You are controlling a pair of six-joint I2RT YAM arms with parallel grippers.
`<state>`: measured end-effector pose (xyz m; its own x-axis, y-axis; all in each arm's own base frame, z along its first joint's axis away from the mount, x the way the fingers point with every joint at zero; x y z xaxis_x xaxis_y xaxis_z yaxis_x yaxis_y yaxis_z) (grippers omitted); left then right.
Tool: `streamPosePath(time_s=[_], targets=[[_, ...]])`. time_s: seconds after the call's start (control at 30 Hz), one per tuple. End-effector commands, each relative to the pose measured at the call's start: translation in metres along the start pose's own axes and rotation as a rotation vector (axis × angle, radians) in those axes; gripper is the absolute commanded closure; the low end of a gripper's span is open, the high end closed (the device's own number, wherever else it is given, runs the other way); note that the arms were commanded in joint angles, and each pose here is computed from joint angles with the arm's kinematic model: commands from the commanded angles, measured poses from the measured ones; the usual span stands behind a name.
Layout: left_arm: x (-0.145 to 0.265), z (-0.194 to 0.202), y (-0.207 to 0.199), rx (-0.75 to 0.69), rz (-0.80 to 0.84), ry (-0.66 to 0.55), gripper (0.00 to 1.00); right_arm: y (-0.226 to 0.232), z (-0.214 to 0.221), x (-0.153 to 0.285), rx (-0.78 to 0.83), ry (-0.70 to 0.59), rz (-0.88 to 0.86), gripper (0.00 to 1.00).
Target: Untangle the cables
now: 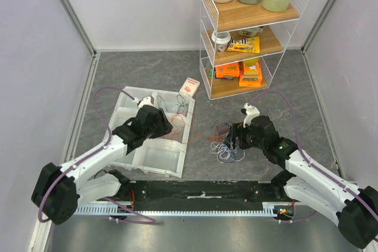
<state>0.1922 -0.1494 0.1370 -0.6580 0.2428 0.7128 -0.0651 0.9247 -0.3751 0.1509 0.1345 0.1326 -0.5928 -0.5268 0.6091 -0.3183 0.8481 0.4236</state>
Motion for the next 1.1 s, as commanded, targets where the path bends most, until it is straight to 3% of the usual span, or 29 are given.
streamPosePath(time_s=[0.0,0.03,0.17,0.3,0.47,0.7,0.8,0.87,0.9,0.93,1.07], targets=[[0.024,-0.016,-0.018,-0.062,0.176,-0.057,0.2,0.004,-0.003,0.0,0.03,-0.033,-0.045,0.13],[0.026,-0.017,-0.021,-0.07,0.2,-0.05,0.07,0.004,-0.004,0.001,0.031,-0.036,-0.046,0.13],[0.035,-0.016,-0.042,-0.16,0.336,0.02,0.05,0.003,-0.003,0.001,0.028,-0.041,-0.05,0.13],[0.037,0.001,-0.079,-0.405,0.441,0.066,0.09,0.004,-0.004,0.001,0.03,-0.044,-0.047,0.13],[0.017,0.018,-0.107,-0.581,0.428,0.11,0.13,0.004,-0.003,0.003,0.024,-0.041,-0.053,0.13],[-0.017,0.03,-0.11,-0.647,0.358,0.211,0.32,0.003,-0.001,0.001,0.017,-0.035,-0.041,0.13],[-0.017,0.028,-0.112,-0.657,0.366,0.186,0.52,0.003,-0.002,0.001,0.02,-0.044,-0.041,0.13],[-0.012,0.024,-0.112,-0.652,0.357,0.165,0.74,0.003,-0.003,0.001,0.021,-0.043,-0.035,0.13],[-0.01,0.018,-0.109,-0.633,0.307,0.121,0.92,0.003,-0.003,0.001,0.021,-0.039,-0.036,0.13],[-0.007,0.013,-0.103,-0.601,0.254,0.082,0.98,0.003,-0.003,0.0,0.02,-0.038,-0.036,0.13],[0.017,0.0,-0.066,-0.418,0.058,-0.075,0.98,0.002,-0.002,0.0,0.022,-0.034,-0.034,0.13]])
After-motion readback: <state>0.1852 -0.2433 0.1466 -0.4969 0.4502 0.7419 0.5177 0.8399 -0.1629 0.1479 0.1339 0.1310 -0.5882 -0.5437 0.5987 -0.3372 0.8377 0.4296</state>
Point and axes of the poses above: each gripper's point midway between its finger pads, its own x axis back along the fingers, its own y axis along the line the jaws close on, z = x × y, the point moved 8 cm from there along x, back along the fingers, and after that the axes turned 3 degrees about -x, right-handed, at the moved point
